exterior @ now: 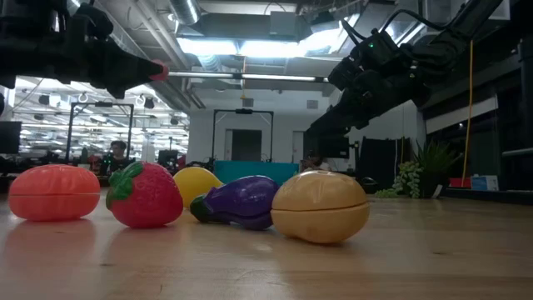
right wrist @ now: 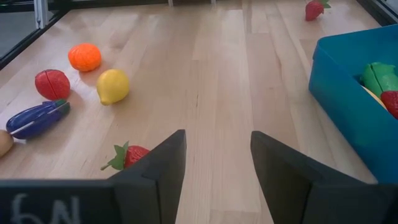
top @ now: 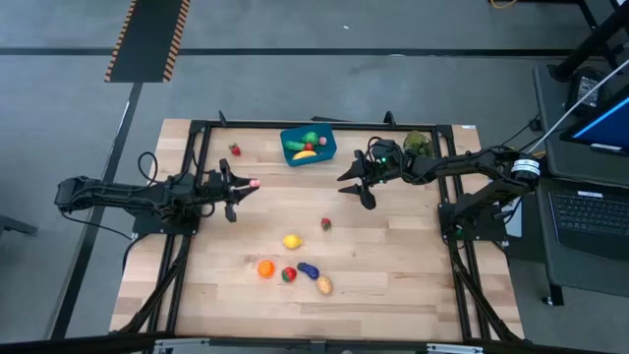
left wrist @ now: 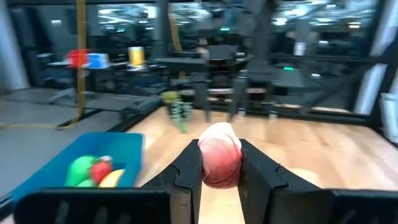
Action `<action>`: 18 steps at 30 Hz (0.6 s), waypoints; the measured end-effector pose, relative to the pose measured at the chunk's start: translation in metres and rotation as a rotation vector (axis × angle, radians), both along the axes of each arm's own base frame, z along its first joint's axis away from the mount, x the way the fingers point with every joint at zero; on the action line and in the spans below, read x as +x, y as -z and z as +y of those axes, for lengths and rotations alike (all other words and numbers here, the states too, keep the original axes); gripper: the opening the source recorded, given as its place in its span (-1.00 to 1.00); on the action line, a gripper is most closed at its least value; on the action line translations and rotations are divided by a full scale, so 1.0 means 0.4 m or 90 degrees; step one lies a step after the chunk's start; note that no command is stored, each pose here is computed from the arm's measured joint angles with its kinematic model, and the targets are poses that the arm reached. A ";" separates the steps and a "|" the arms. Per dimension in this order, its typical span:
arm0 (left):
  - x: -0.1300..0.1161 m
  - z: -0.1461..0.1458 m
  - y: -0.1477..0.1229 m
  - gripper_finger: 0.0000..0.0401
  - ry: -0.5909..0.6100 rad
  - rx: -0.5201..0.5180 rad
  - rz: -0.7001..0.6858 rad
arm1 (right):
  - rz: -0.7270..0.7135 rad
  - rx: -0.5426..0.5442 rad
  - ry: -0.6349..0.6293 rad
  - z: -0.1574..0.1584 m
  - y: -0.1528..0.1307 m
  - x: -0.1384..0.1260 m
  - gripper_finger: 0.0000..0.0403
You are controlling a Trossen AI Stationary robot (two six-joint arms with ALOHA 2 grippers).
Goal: Pick and placing Produce into tupperware
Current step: Put the peach into the blue bin
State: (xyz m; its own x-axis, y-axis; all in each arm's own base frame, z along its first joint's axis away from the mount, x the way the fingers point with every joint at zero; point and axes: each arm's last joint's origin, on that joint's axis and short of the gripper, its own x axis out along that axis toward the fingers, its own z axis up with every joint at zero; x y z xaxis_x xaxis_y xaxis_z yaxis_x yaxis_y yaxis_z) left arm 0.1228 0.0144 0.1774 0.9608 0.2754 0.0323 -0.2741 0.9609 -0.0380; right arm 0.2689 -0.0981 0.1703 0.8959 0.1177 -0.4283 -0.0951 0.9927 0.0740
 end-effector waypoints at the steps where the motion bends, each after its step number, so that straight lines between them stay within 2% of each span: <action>1: -0.001 0.002 0.000 -0.66 -0.018 -0.005 -0.001 | 0.000 0.000 0.000 0.000 0.000 0.000 -0.09; 11: 0.010 0.017 0.010 -0.66 -0.156 -0.011 0.018 | -0.001 -0.003 -0.002 0.000 0.000 0.000 -0.09; 18: 0.026 0.027 0.019 -0.66 -0.196 -0.021 0.024 | -0.007 -0.008 -0.002 0.000 -0.002 0.001 -0.09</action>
State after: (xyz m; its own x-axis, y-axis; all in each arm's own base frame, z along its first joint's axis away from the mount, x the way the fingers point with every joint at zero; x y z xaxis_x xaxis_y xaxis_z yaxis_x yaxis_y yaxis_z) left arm 0.1330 0.0253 0.1697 0.8326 0.5537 -0.0150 -0.5536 0.8311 -0.0524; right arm 0.2693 -0.0983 0.1711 0.9004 0.1159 -0.4194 -0.0997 0.9932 0.0605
